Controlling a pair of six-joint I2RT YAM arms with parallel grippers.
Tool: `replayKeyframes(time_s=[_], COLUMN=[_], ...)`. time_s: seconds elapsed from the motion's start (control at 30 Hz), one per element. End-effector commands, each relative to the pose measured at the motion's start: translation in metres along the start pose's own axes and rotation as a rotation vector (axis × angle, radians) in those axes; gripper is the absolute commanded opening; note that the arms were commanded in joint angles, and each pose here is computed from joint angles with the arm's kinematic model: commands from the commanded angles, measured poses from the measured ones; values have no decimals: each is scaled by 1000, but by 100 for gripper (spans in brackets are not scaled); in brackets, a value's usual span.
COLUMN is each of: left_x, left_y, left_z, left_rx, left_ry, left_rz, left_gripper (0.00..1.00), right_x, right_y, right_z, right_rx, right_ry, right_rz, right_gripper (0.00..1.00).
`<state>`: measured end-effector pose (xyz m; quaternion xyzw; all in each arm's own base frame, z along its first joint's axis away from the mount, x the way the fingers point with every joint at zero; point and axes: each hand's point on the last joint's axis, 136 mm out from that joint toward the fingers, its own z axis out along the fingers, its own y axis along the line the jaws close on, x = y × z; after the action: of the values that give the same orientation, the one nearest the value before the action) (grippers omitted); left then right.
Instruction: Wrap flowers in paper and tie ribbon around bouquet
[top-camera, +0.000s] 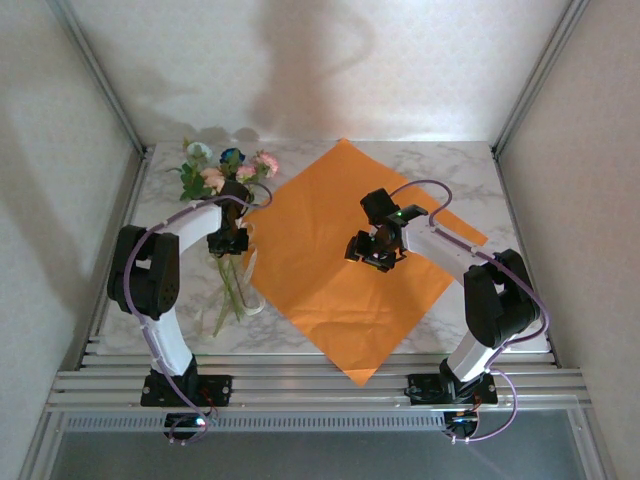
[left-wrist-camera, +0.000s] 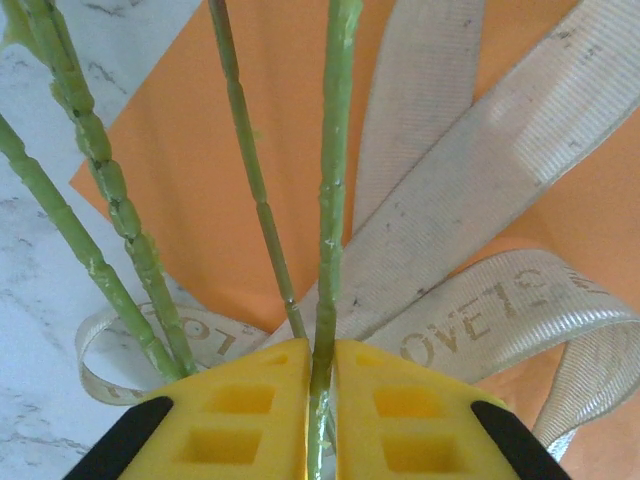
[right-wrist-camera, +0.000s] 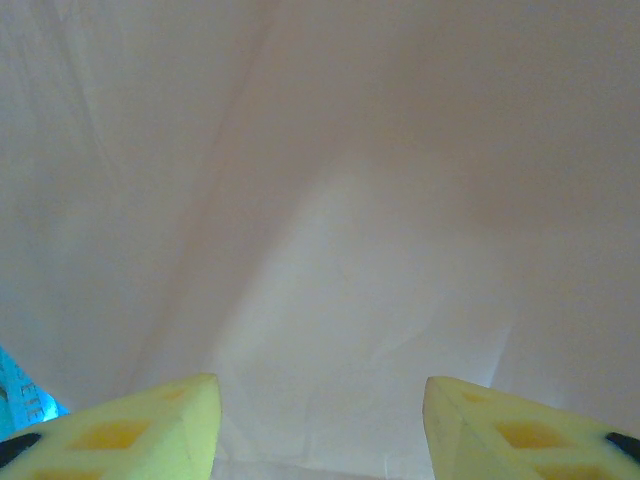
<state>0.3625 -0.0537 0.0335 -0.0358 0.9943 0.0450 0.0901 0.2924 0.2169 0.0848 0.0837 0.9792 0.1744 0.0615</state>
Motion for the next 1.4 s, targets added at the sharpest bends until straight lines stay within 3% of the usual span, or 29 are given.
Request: replayKeyframes(time_s=[0.0, 0.27, 0.43, 0.57, 1.1, 1.23, 1.37], left_x=[6, 4, -2, -6, -37, -54, -70], left_y=[3, 4, 3, 5, 10, -9, -61], left_z=[1, 5, -2, -14, -111, -144, -172], left_rx=[-8, -20, -18, -23, -39, 76, 240], left_ry=[11, 12, -11, -31, -213, -289, -369], left_rz=[2, 8, 6, 5, -58, -79, -48], left_gripper=[13, 20, 3, 0, 0, 0, 0], right_x=[1, 2, 2, 2, -3, -4, -3], right_y=[0, 0, 0, -1, -6, -11, -15], right_z=[2, -1, -3, -3, -12, -16, -18], right_rx=[1, -2, -2, 3, 30, 51, 60], right_ry=[5, 0, -7, -9, -51, -68, -81], right_rz=[10, 13, 11, 14, 17, 20, 25], right_gripper=[56, 57, 56, 56, 56, 55, 55])
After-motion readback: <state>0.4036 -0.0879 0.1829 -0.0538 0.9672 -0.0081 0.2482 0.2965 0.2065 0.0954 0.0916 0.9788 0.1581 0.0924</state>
